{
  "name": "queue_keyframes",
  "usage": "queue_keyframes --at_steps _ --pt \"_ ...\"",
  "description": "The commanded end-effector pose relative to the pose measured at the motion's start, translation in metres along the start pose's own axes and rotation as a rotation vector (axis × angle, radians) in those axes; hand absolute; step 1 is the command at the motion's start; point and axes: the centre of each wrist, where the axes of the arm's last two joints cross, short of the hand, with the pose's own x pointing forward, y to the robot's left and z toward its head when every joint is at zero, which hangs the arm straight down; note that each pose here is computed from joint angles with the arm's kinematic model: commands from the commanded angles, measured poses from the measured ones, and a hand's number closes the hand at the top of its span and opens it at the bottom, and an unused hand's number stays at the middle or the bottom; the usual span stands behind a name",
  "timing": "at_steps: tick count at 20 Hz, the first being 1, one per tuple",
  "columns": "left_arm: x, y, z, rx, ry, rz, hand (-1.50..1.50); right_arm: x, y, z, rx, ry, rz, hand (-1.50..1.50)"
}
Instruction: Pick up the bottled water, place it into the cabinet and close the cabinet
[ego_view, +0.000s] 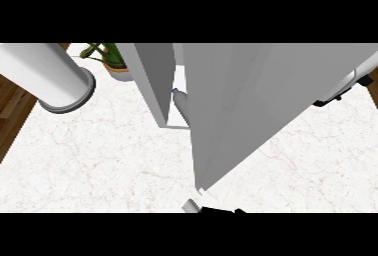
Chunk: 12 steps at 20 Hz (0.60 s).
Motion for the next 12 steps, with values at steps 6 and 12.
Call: queue_keyframes --at_steps 6,12 --pt "0.030 0.021 0.018 0.026 -0.037 0.010 -1.50 0.028 -0.025 -0.075 -0.004 -0.031 -0.114 1.50" --pt "0.031 0.032 0.030 0.022 -0.030 0.020 -1.50 0.031 -0.052 -0.125 -0.017 -0.027 -0.194 1.50"
